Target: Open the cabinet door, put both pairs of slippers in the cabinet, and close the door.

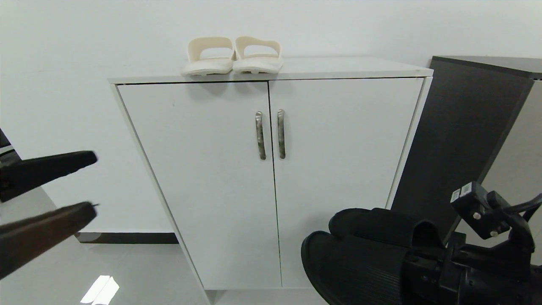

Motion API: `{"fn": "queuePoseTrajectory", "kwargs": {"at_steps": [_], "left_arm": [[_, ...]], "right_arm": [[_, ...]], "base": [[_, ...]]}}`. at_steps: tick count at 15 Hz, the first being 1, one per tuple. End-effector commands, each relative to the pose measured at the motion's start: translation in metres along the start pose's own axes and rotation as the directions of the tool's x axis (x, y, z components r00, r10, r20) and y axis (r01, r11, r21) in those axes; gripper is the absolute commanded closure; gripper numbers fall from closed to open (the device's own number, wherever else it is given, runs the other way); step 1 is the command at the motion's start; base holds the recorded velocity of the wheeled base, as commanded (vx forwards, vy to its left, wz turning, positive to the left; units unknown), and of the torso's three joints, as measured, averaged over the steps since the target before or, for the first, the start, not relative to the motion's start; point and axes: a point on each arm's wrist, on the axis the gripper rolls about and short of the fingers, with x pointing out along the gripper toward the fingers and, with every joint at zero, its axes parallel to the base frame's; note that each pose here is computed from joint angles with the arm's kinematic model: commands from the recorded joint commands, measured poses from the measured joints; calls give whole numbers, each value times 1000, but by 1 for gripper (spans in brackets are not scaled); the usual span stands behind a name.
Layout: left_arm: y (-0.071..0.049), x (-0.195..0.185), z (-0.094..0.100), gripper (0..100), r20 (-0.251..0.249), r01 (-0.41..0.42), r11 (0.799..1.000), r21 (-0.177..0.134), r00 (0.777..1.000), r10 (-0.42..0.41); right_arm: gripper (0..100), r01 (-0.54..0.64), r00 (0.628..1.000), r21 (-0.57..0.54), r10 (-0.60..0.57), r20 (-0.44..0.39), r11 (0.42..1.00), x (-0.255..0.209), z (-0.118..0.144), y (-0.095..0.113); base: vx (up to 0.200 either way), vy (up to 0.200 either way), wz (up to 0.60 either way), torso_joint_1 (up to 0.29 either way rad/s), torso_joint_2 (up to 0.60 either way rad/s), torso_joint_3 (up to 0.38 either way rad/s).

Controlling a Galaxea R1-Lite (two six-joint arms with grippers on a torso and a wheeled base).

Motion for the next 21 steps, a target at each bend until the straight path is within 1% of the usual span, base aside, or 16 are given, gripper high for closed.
{"fn": "queuePoseTrajectory", "kwargs": {"at_steps": [1, 2, 3, 4, 5, 6, 8, 10, 11, 12, 13, 14, 15, 19, 20, 21], "left_arm": [[4, 65, 5, 0, -103, 65, 997, -50, 992, -70], [-2, 76, 8, 0, -109, 89, 995, -53, 990, -95], [-3, 79, 9, 0, -111, 98, 993, -58, 988, -104], [-11, 90, 18, 0, -98, 149, 983, -102, 982, -159], [-12, 98, 22, 0, -95, 163, 977, -136, 980, -176], [-11, 105, 26, 0, -94, 176, 971, -162, 977, -193], [-10, 117, 28, 0, -101, 228, 956, -186, 963, -249], [-8, 128, 30, 0, -108, 237, 946, -220, 958, -265], [-5, 140, 25, 0, -130, 222, 948, -227, 958, -256], [-2, 149, 23, 0, -140, 204, 952, -229, 961, -240], [3, 158, 21, 0, -131, 172, 959, -224, 970, -205], [10, 165, 19, 0, -123, 159, 962, -222, 974, -189], [14, 170, 16, 0, -120, 151, 963, -221, 976, -180], [21, 185, 9, 0, -127, 138, 965, -225, 977, -169], [30, 192, 4, 0, -136, 112, 967, -229, 980, -146], [34, 193, 3, 0, -135, 104, 968, -229, 981, -137]], "right_arm": [[100, 0, 1000, -3, 0, -2, 1000, 1, 0, 0], [100, 0, 1000, -3, 0, -5, 1000, 1, -1, 0], [100, 0, 1000, -3, 0, -5, 1000, 1, -1, 0], [100, -1, 1000, -4, 1, -8, 1000, 2, -1, 0], [100, -2, 1000, -4, 2, -7, 1000, 1, -1, 0], [100, -3, 1000, -5, 3, -6, 1000, 1, -1, 0], [100, -1, 1000, -1, 1, -8, 1000, 1, -1, 0], [100, 3, 1000, 5, -3, -14, 1000, 2, -2, -1], [100, 4, 1000, 7, -4, -18, 1000, 3, -3, -1], [100, 4, 1000, 7, -4, -18, 1000, 3, -3, -1], [100, 5, 1000, 7, -4, -21, 1000, 3, -4, -1], [100, 6, 1000, 6, -6, -21, 1000, 2, -4, -2], [100, 5, 1000, 6, -5, -23, 1000, 2, -5, -1], [100, 4, 1000, 0, -4, -11, 1000, -1, -4, -1], [100, 4, 1000, 0, -4, -8, 1000, -2, -3, -1], [100, 4, 1000, 0, -4, -8, 1000, -2, -3, -1]], "base": [[0, 0, 0, 0, 0, 0], [0, 0, 0, 0, 0, 0], [0, 0, 0, 0, 0, 0], [0, 0, 0, 0, 0, 0], [0, 0, 0, 0, 0, 0], [0, 0, 0, 0, 0, 0], [0, 0, 0, 0, 0, 0], [0, 0, 0, 0, 0, 0], [0, 0, 0, 0, 0, 0], [0, 0, 0, 0, 0, 0], [0, 0, 0, 0, 0, 0], [0, 0, 0, 0, 0, 0], [0, 0, 0, 0, 0, 0], [0, 0, 0, 0, 0, 0], [0, 0, 0, 0, 0, 0], [0, 0, 0, 0, 0, 0]]}}
